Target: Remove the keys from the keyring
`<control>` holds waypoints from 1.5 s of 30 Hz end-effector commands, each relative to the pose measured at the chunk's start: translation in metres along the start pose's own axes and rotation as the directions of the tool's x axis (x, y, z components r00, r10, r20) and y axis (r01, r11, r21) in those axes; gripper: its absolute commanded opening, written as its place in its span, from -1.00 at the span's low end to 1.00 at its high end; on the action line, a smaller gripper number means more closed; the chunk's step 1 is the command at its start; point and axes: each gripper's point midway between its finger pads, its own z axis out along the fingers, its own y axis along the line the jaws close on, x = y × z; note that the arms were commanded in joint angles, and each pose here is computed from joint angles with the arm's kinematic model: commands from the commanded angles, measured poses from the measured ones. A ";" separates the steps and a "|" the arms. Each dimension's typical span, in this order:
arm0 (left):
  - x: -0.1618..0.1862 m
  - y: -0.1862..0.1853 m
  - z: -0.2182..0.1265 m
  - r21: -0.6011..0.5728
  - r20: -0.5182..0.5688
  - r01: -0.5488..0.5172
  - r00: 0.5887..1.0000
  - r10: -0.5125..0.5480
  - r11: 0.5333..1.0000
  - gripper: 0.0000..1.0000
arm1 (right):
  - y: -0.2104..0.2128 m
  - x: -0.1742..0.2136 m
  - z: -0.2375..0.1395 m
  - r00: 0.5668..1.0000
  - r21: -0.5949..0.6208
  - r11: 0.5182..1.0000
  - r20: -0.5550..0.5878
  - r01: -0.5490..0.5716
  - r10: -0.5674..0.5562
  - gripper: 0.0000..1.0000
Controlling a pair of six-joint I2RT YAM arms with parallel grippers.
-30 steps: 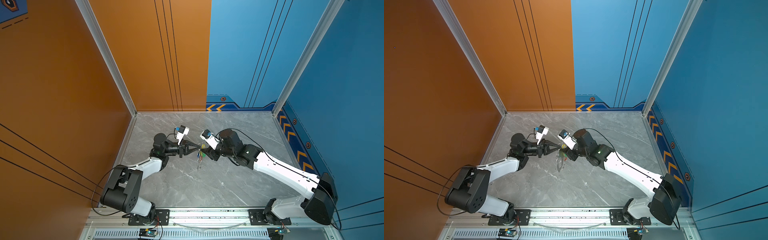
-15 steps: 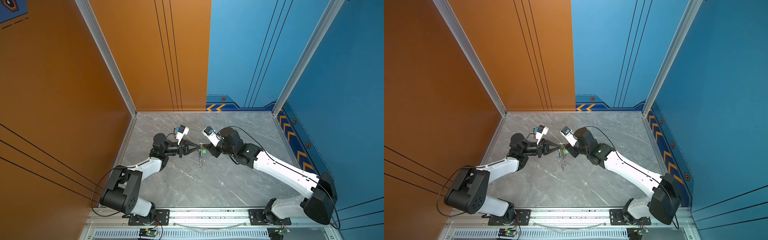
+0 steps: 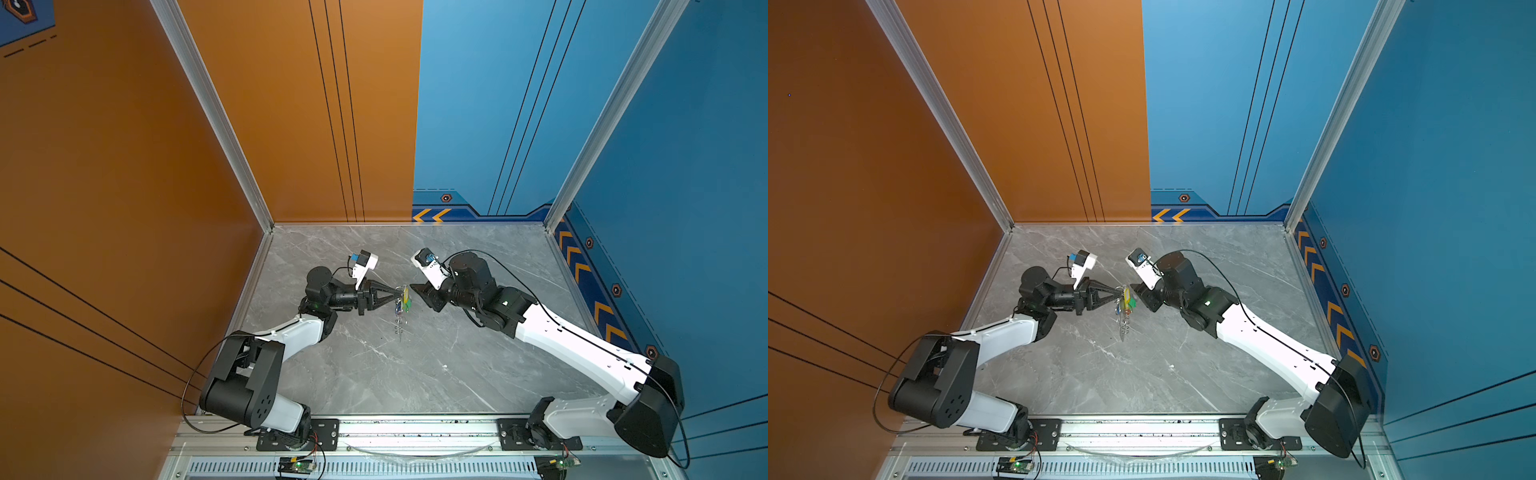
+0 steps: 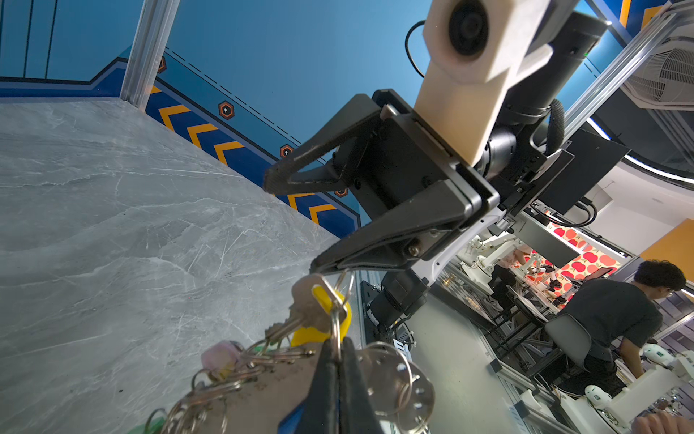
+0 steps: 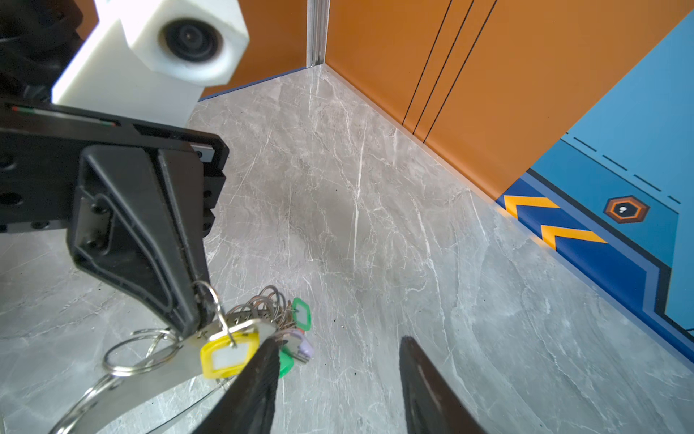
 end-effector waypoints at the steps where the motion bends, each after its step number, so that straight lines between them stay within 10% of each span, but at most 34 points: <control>1: -0.012 -0.007 -0.003 -0.001 0.021 -0.040 0.999 0.040 0.999 -1.00 | 0.010 0.004 -0.007 1.000 -0.053 0.999 0.007 -0.013 0.013 0.06; 14: -0.013 -0.004 -0.004 -0.013 0.030 -0.036 0.999 0.037 0.999 -1.00 | 0.042 -0.003 -0.004 1.000 -0.176 0.984 0.028 -0.005 0.010 0.23; 33: -0.009 -0.006 -0.003 -0.004 0.021 -0.030 0.999 0.030 1.000 -1.00 | -0.005 -0.016 0.003 0.996 0.057 0.996 0.064 -0.067 0.063 0.17; 45: -0.010 -0.007 -0.004 -0.005 0.022 -0.031 0.999 0.032 0.999 -1.00 | 0.024 -0.010 0.006 0.997 -0.131 0.989 0.036 -0.063 0.069 0.16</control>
